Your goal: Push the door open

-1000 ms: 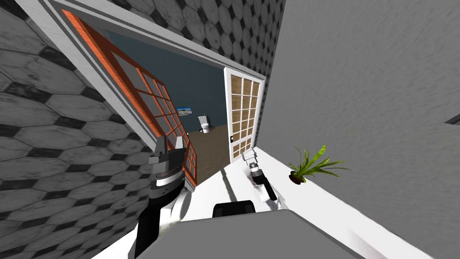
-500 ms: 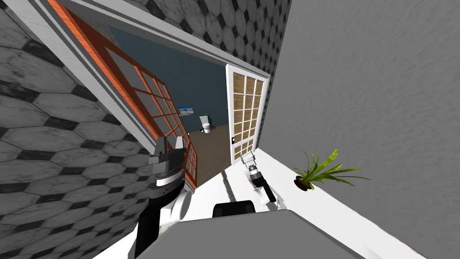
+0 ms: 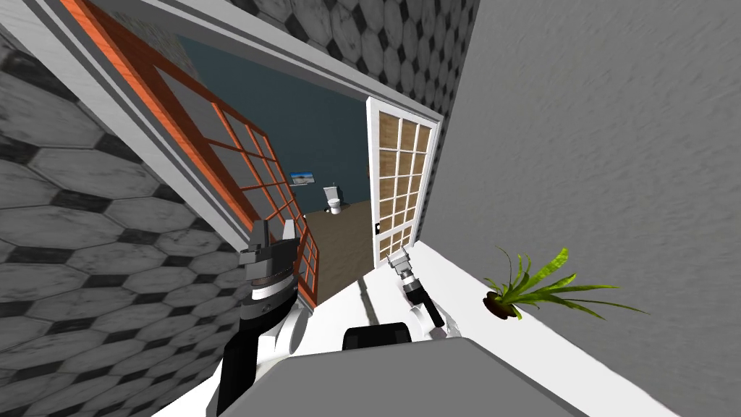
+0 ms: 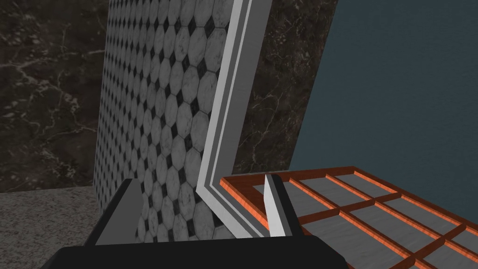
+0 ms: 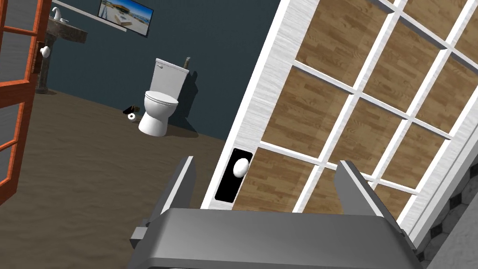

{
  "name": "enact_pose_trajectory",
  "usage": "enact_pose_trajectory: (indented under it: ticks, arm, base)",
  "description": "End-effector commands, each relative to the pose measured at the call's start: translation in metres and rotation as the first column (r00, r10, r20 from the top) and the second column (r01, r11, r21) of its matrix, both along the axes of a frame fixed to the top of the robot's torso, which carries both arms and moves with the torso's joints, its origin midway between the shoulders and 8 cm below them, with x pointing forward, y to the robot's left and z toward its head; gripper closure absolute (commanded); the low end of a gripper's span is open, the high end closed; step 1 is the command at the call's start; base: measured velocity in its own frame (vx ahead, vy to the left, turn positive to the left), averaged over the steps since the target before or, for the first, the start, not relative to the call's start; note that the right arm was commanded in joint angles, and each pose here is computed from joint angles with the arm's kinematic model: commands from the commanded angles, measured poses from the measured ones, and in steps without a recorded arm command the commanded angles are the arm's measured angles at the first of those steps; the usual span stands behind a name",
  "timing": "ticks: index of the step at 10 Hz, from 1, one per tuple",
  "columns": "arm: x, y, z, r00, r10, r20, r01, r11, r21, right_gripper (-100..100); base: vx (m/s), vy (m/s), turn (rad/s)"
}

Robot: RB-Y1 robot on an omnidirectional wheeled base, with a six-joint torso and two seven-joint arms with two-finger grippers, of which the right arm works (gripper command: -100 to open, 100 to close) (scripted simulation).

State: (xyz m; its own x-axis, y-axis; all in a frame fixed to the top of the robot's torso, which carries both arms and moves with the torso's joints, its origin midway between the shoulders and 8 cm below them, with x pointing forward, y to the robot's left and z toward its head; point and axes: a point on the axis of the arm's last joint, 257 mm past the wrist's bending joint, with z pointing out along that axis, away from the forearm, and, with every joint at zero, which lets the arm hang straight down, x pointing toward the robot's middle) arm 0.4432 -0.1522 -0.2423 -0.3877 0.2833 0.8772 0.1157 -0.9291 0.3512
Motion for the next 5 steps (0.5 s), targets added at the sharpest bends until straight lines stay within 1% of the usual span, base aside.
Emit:
enact_pose_trajectory:
  ticks: [1,3,5]
  arm:
    - [0.002,-0.001,-0.012,0.9994,0.02,-0.027,-0.019,1.0,0.024,-100]
    - [0.002,-0.002,-0.026,0.9973,0.042,-0.06,-0.039,0.998,0.05,-100]
    - [0.001,-0.003,-0.039,0.9939,0.062,-0.091,-0.055,0.996,0.074,-100]
  base:
    - [0.097,0.0,0.045]
    - [0.102,-0.014,0.051]
    - [0.104,-0.011,0.048]
